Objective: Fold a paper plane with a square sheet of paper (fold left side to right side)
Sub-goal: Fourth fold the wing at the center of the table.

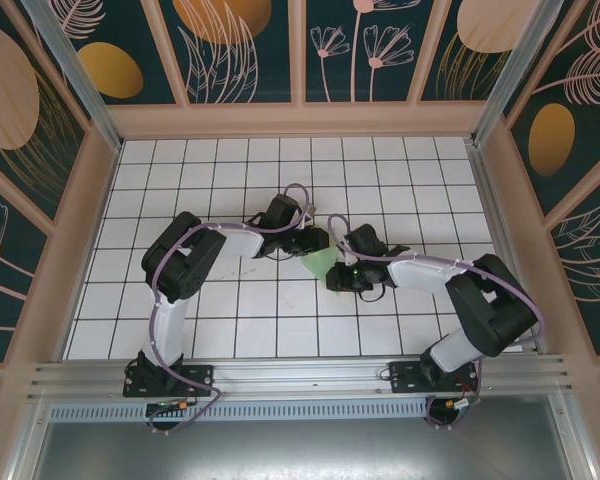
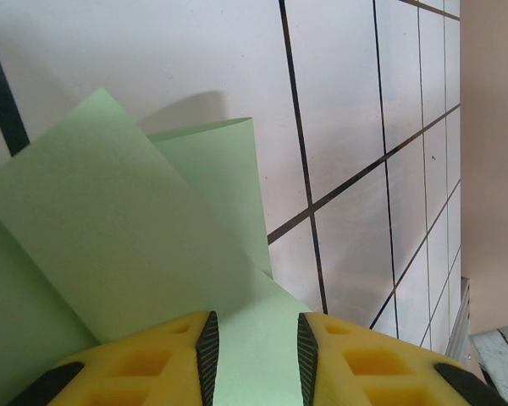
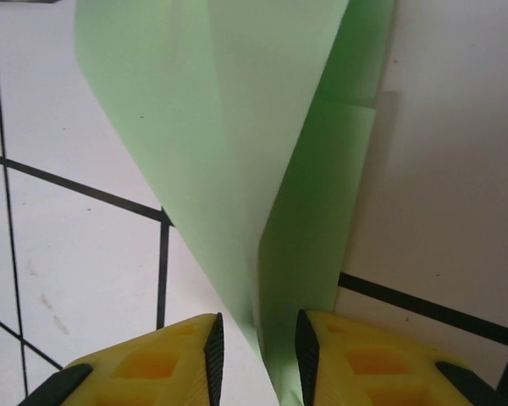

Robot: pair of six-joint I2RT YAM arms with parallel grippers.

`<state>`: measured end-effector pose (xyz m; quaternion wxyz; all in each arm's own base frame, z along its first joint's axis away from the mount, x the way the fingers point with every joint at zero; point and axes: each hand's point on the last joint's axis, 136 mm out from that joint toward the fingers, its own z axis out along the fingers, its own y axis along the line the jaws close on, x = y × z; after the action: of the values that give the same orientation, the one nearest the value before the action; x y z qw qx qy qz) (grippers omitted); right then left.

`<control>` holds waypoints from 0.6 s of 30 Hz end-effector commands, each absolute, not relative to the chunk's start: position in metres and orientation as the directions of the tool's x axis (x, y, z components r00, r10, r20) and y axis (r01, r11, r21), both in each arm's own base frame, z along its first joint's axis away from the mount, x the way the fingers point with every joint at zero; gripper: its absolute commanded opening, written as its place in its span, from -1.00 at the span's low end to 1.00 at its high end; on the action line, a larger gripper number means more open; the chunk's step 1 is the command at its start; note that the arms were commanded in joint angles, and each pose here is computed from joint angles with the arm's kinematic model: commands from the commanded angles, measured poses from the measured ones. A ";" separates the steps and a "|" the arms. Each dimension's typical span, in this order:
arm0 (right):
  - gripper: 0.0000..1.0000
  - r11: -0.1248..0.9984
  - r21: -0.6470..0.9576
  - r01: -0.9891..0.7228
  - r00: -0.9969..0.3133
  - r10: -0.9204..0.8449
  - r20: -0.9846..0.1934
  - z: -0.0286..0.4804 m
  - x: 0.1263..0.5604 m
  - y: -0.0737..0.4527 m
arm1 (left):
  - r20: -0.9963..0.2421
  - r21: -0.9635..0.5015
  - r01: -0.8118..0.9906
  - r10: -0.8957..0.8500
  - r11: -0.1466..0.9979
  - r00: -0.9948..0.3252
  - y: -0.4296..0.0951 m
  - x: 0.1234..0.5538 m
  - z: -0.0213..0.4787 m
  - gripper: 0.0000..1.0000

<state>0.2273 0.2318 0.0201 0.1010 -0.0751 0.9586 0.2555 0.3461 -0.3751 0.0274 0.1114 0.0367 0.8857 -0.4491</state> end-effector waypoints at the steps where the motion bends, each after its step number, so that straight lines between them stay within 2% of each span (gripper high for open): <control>1: -0.42 0.883 0.427 -0.198 -0.967 -0.103 -0.235 0.017 0.231 0.230 | -0.130 -0.661 0.056 -0.041 0.748 -0.991 -0.343 0.328 -0.045 -0.31; 4: -0.58 0.892 0.407 -0.196 -0.966 -0.103 -0.239 0.015 0.233 0.227 | -0.133 -0.660 0.057 -0.042 0.749 -0.990 -0.343 0.328 -0.044 -0.31; 8: -0.97 0.897 0.395 -0.201 -0.962 -0.105 -0.251 0.016 0.237 0.224 | -0.139 -0.654 0.058 -0.043 0.754 -0.989 -0.341 0.329 -0.044 -0.31; 11: -1.00 0.883 0.420 -0.207 -0.960 -0.100 -0.262 0.021 0.238 0.225 | -0.147 -0.651 0.064 -0.043 0.757 -0.988 -0.341 0.330 -0.042 -0.31; 18: -1.00 0.765 0.608 -0.211 -0.970 -0.084 -0.230 0.031 0.223 0.234 | -0.207 -0.669 0.104 -0.050 0.736 -0.977 -0.342 0.341 -0.014 -0.27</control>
<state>0.2312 0.2249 0.0212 0.1000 -0.0636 0.9519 0.2826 0.3465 -0.3754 0.0295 0.1192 0.0418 0.8866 -0.4450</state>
